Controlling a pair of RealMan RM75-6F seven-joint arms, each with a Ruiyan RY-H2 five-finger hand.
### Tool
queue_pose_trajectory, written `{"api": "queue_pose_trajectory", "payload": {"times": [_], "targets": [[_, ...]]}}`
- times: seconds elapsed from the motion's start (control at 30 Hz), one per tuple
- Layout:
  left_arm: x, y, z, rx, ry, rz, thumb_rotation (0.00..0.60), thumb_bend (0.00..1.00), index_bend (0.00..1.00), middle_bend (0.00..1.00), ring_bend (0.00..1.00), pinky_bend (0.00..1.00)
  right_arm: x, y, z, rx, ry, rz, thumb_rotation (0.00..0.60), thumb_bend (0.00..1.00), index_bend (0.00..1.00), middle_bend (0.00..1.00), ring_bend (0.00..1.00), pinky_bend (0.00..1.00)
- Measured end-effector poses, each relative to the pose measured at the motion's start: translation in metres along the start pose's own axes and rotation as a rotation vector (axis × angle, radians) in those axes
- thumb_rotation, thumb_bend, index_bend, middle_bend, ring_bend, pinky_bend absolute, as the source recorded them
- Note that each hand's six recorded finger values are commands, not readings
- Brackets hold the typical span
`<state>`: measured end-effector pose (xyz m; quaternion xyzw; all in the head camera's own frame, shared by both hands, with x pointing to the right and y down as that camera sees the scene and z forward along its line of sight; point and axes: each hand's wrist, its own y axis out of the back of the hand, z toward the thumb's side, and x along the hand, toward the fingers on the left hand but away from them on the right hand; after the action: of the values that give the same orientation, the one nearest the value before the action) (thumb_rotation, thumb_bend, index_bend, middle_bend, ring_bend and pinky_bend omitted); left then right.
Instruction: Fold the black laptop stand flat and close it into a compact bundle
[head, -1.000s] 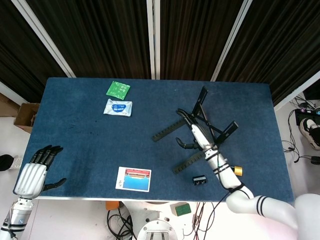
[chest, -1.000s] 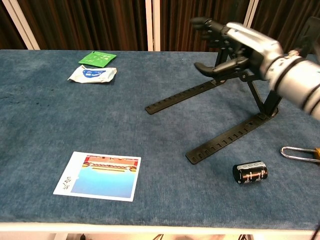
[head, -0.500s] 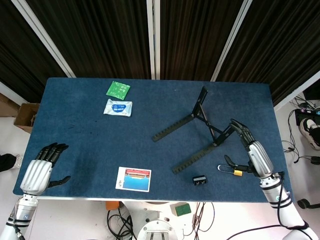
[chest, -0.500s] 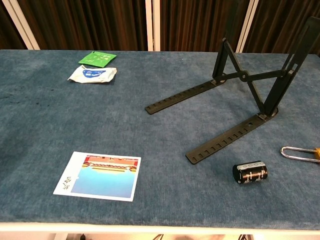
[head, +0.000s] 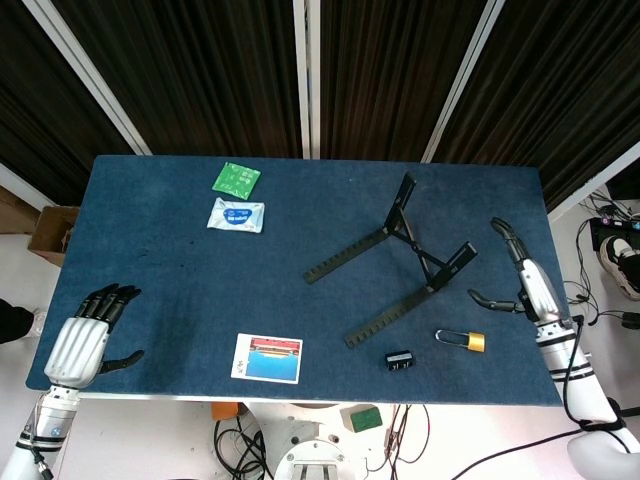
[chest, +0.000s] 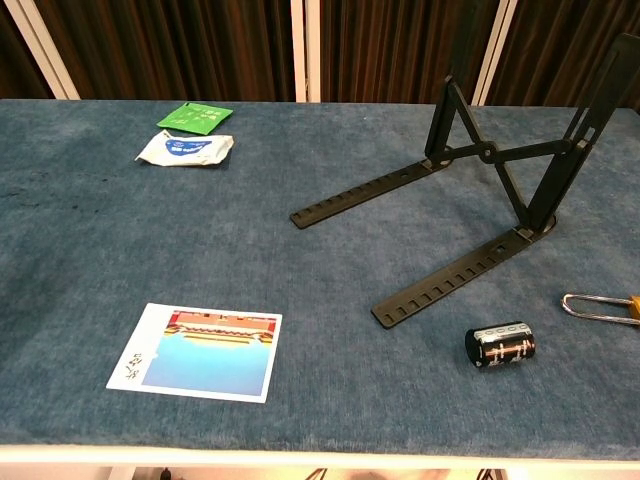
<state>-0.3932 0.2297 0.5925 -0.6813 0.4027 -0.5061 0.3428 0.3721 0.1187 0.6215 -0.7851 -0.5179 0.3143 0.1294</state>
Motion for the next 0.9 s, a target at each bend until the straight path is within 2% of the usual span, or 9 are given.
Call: {"api": "queue_pose_trajectory", "payload": {"times": [0.27, 0.5, 0.67, 0.9], "targets": [[0.001, 0.004, -0.002, 0.008, 0.002, 0.004, 0.600, 0.10, 0.16, 0.15, 0.09, 0.16, 0.011, -0.053, 0.015, -0.095, 0.076, 0.184, 0.600, 0.08, 0.00, 0.00, 0.00, 0.00], [0.007, 0.008, 0.004, 0.024, -0.024, 0.005, 0.600, 0.10, 0.16, 0.15, 0.09, 0.16, 0.023, -0.094, 0.024, -0.149, 0.094, 0.324, 0.600, 0.08, 0.00, 0.00, 0.00, 0.00], [0.011, 0.013, 0.006, 0.042, -0.035, 0.010, 0.600, 0.10, 0.16, 0.15, 0.09, 0.16, 0.028, -0.105, 0.027, -0.134, 0.110, 0.360, 0.600, 0.08, 0.00, 0.00, 0.00, 0.00], [0.022, 0.022, 0.015, 0.066, -0.075, 0.013, 0.600, 0.10, 0.16, 0.15, 0.09, 0.16, 0.035, -0.098, 0.030, -0.078, 0.142, 0.327, 0.600, 0.08, 0.00, 0.00, 0.00, 0.00]]}}
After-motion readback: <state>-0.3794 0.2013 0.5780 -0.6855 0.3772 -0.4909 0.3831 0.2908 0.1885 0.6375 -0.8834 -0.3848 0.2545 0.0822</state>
